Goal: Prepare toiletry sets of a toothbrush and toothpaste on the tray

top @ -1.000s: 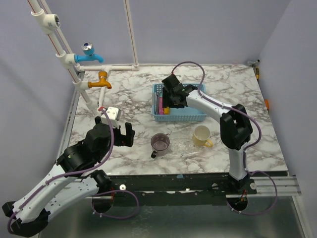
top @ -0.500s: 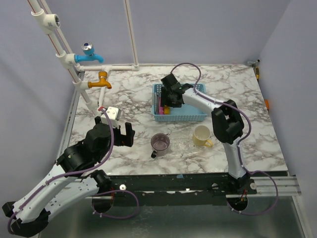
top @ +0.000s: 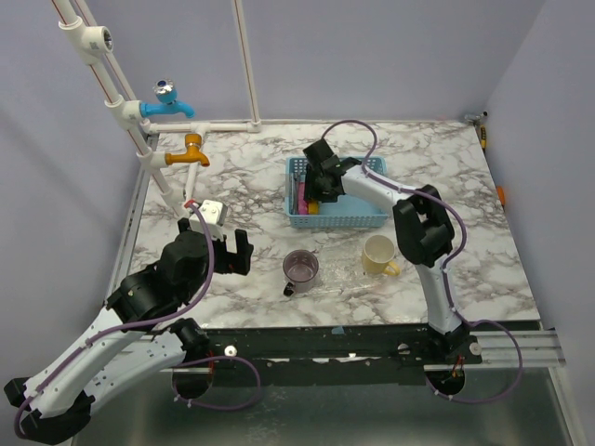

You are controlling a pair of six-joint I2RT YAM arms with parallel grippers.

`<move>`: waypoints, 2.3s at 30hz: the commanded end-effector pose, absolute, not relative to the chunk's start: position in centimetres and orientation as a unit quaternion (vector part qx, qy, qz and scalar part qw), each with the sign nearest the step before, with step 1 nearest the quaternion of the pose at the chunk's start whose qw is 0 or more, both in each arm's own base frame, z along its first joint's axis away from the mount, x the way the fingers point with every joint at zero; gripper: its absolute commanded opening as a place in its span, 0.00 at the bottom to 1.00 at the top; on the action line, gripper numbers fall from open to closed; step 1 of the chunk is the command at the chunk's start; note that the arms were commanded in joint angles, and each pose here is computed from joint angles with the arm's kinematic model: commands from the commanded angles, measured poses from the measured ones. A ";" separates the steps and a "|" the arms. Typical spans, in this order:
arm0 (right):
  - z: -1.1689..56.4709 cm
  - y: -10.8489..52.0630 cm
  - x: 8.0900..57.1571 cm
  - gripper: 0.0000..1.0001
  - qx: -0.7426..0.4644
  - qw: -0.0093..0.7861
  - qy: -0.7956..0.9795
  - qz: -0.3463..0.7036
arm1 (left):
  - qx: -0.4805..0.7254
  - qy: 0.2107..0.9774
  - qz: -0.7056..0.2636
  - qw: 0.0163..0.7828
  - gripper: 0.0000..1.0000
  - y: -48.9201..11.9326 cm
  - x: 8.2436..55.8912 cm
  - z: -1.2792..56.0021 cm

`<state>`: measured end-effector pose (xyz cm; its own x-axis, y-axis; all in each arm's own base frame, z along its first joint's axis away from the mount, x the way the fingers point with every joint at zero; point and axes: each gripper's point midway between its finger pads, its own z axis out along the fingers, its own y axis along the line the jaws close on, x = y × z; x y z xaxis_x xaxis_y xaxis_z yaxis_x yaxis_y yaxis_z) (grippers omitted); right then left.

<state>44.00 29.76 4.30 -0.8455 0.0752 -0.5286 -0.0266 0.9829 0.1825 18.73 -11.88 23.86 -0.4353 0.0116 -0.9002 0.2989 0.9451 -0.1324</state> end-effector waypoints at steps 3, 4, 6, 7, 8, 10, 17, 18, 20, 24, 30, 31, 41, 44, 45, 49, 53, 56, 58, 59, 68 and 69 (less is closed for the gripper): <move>1.1 28.2 43.9 0.49 0.015 0.260 0.964 0.060 | 0.088 0.840 -0.126 0.520 0.99 -11.5 18.8 23.3; 1.0 28.1 43.9 0.49 0.016 0.260 0.964 0.057 | 0.088 0.840 -0.126 0.520 0.99 -11.5 18.8 23.3; 0.9 27.7 43.9 0.45 0.017 0.261 0.964 0.053 | 0.088 0.840 -0.125 0.520 0.99 -11.5 18.8 23.3; 0.9 27.6 43.9 0.44 0.018 0.261 0.964 0.053 | 0.088 0.840 -0.125 0.520 0.99 -11.5 18.9 23.4; 1.0 27.5 43.9 0.44 0.018 0.262 0.963 0.052 | 0.088 0.840 -0.125 0.520 0.99 -11.5 18.9 23.4; 1.2 27.3 44.0 0.44 0.019 0.265 0.963 0.049 | 0.088 0.841 -0.125 0.519 0.99 -11.5 18.9 23.3; 1.4 27.1 43.9 0.44 0.018 0.268 0.962 0.049 | 0.088 0.842 -0.123 0.519 0.99 -11.5 18.9 23.3; 1.3 27.1 43.8 0.44 0.018 0.267 0.962 0.049 | 0.088 0.841 -0.123 0.519 0.99 -11.5 18.9 23.3; 1.1 27.1 43.8 0.44 0.018 0.265 0.963 0.048 | 0.088 0.841 -0.123 0.519 0.99 -11.4 18.9 23.3; 0.7 27.1 43.7 0.34 0.015 0.262 0.964 0.048 | 0.088 0.842 -0.122 0.518 0.99 -11.4 18.9 23.2; 1.5 27.2 43.9 0.21 0.012 0.269 0.962 0.049 | 0.088 0.842 -0.121 0.518 0.99 -11.4 18.9 23.2; 1.9 27.1 44.0 0.21 0.012 0.272 0.961 0.050 | 0.088 0.843 -0.121 0.517 0.99 -11.4 18.9 23.1; 8.5 26.9 44.7 0.20 0.013 0.335 0.940 0.072 | 0.089 0.844 -0.118 0.515 0.99 -11.5 19.0 23.0; 10.7 26.6 44.8 0.20 0.014 0.358 0.930 0.078 | 0.088 0.845 -0.116 0.515 0.99 -11.4 19.1 23.0; 11.3 26.6 44.8 0.21 0.012 0.365 0.928 0.080 | 0.088 0.845 -0.116 0.514 0.99 -11.5 19.1 23.0; 13.9 26.2 44.5 0.20 0.007 0.389 0.917 0.088 | 0.089 0.846 -0.115 0.513 0.99 -11.5 19.1 22.9; 16.2 25.6 43.8 0.21 -0.001 0.408 0.908 0.095 | 0.089 0.847 -0.114 0.512 0.99 -11.5 19.1 22.8; 17.6 25.6 42.7 0.20 -0.019 0.415 0.902 0.113 | 0.089 0.847 -0.113 0.511 0.99 -11.6 19.2 22.7; 18.4 25.7 41.7 0.20 -0.033 0.422 0.897 0.126 | 0.090 0.848 -0.112 0.510 0.99 -11.6 19.2 22.6; 18.8 25.7 41.1 0.20 -0.040 0.426 0.894 0.132 | 0.090 0.848 -0.112 0.509 0.99 -11.6 19.2 22.6; 21.8 26.2 34.8 0.21 -0.111 0.461 0.859 0.191 | 0.110 0.850 -0.134 0.497 0.99 -12.9 19.1 22.3; 21.9 26.2 34.1 0.20 -0.119 0.463 0.856 0.198 | 0.116 0.851 -0.140 0.493 0.99 -13.3 19.0 22.2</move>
